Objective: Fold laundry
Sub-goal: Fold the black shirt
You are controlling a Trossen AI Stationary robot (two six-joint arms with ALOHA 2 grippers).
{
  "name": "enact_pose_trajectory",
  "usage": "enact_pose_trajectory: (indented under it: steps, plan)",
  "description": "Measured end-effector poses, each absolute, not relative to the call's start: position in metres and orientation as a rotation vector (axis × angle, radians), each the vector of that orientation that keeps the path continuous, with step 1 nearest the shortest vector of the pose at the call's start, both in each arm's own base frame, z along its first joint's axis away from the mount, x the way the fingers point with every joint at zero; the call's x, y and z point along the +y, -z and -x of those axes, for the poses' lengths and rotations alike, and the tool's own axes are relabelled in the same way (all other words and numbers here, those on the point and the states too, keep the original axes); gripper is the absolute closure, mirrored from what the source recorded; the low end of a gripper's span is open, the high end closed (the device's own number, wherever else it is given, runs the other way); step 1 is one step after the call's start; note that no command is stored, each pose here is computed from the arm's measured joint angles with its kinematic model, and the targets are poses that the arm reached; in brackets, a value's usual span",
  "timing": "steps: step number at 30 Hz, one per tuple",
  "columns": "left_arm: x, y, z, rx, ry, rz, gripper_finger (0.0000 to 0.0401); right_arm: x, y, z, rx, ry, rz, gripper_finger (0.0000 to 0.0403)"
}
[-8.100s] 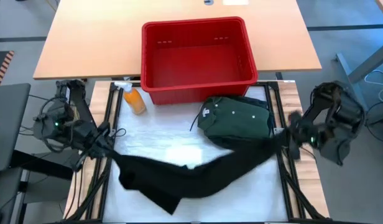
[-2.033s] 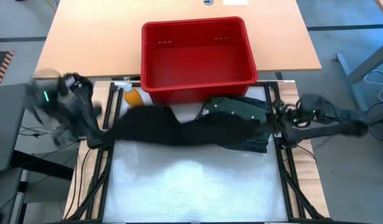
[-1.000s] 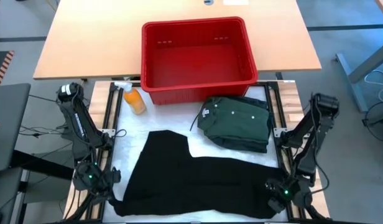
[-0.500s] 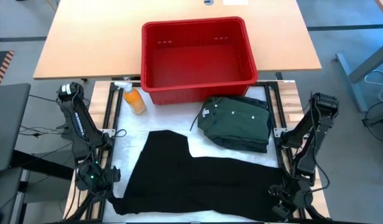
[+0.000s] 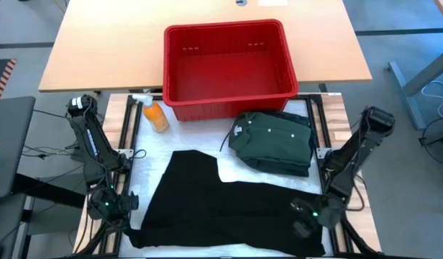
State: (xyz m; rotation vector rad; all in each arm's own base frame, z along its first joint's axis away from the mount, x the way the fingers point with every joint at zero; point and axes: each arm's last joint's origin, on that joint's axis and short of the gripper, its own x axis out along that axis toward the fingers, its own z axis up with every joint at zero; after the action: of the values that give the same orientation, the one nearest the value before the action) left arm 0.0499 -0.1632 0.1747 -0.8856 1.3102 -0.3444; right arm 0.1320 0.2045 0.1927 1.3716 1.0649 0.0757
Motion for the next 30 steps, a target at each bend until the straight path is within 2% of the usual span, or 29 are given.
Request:
enact_pose_trajectory:
  steps: [7, 15, 17, 19, 21, 23, 27, 30]
  plan:
    - [-0.156, -0.187, -0.048, 1.325, 0.408, 0.970, 0.0235, 0.177, -0.187, -0.169, 0.909, -0.042, -1.175, 0.0227]
    - [-0.135, -0.207, -0.045, 1.370, 0.500, 1.106, 0.0231, 0.141, -0.194, -0.210, 0.639, -0.025, -1.026, 0.0227]
    - [-0.128, -0.208, -0.048, 1.276, 0.456, 1.107, 0.0232, 0.133, -0.201, -0.219, 0.546, -0.045, -0.999, 0.0227]
    - [-0.121, -0.211, -0.056, 1.044, 0.395, 1.079, 0.0232, 0.125, -0.205, -0.226, 0.475, -0.045, -0.962, 0.0227]
    - [-0.113, -0.211, -0.065, 0.834, 0.301, 0.990, 0.0233, 0.121, -0.204, -0.231, 0.441, -0.035, -0.921, 0.0227]
    - [-0.108, -0.210, -0.075, 0.708, 0.213, 0.887, 0.0233, 0.121, -0.198, -0.235, 0.453, -0.020, -0.885, 0.0227]
    - [-0.101, -0.202, -0.103, 0.607, 0.046, 0.716, 0.0241, 0.131, -0.177, -0.244, 0.535, -0.003, -0.823, 0.0227]
    - [-0.101, -0.192, -0.127, 0.648, 0.030, 0.654, 0.0251, 0.138, -0.166, -0.252, 0.582, -0.021, -0.856, 0.0227]
